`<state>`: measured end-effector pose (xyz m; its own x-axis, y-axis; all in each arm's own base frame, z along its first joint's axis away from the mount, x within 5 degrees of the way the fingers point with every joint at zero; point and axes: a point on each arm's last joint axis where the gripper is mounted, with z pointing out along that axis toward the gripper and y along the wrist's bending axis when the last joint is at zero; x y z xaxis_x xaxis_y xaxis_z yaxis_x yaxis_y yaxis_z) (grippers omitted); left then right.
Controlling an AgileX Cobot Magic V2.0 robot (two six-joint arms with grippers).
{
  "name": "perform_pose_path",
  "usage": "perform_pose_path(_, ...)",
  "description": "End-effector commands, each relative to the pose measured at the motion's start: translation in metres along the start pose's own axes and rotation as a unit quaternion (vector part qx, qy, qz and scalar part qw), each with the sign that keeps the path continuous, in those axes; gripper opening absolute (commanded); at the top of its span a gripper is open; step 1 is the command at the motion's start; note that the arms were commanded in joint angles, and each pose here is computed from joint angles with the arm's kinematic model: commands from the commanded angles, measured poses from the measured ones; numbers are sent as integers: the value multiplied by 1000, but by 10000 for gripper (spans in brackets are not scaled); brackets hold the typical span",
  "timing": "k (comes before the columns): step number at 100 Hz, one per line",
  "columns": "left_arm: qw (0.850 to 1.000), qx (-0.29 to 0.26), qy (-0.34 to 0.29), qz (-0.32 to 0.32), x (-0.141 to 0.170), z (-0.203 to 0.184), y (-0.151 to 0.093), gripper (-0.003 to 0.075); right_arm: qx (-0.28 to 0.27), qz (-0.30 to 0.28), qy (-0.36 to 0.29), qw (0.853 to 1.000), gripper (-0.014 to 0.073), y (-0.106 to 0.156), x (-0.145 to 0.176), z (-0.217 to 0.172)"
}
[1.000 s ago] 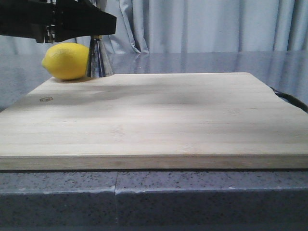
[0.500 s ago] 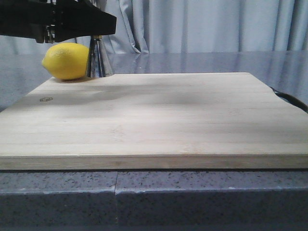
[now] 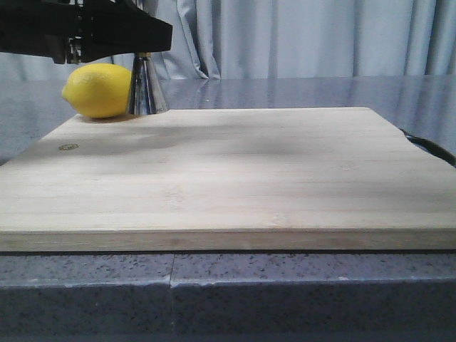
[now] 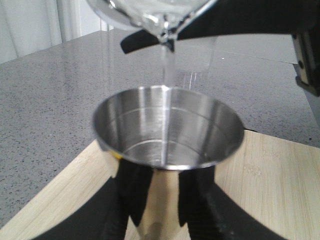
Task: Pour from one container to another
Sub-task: 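Tilt the beaker with the right gripper, pouring liquid into the jigger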
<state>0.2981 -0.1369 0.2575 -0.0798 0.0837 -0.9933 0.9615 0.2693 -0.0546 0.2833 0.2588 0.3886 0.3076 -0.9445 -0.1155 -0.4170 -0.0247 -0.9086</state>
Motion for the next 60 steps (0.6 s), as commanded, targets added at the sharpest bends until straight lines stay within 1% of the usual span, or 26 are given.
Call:
perform_pose_path(1,997,23,-75,12,-30,-2,-8,216,63,-7,-32,997,297,-28,-2,-23)
perform_pose_path(11,997,23,-75,12,-30,-2,-8,216,68,-9,-39,997,297,-28,-3,-23)
perform_pose_path(24,997,23,-75,12,-30,-2,-8,203,70,-29,-40,996,297,-29,-3,-23)
perform_pose_path(37,997,23,-75,12,-30,-2,-8,186,70,-35,-39,996,297,-29,-3,-23)
perform_pose_path(60,997,23,-75,12,-30,-2,-8,185,73,-49,-37,995,297,-29,-3,-23)
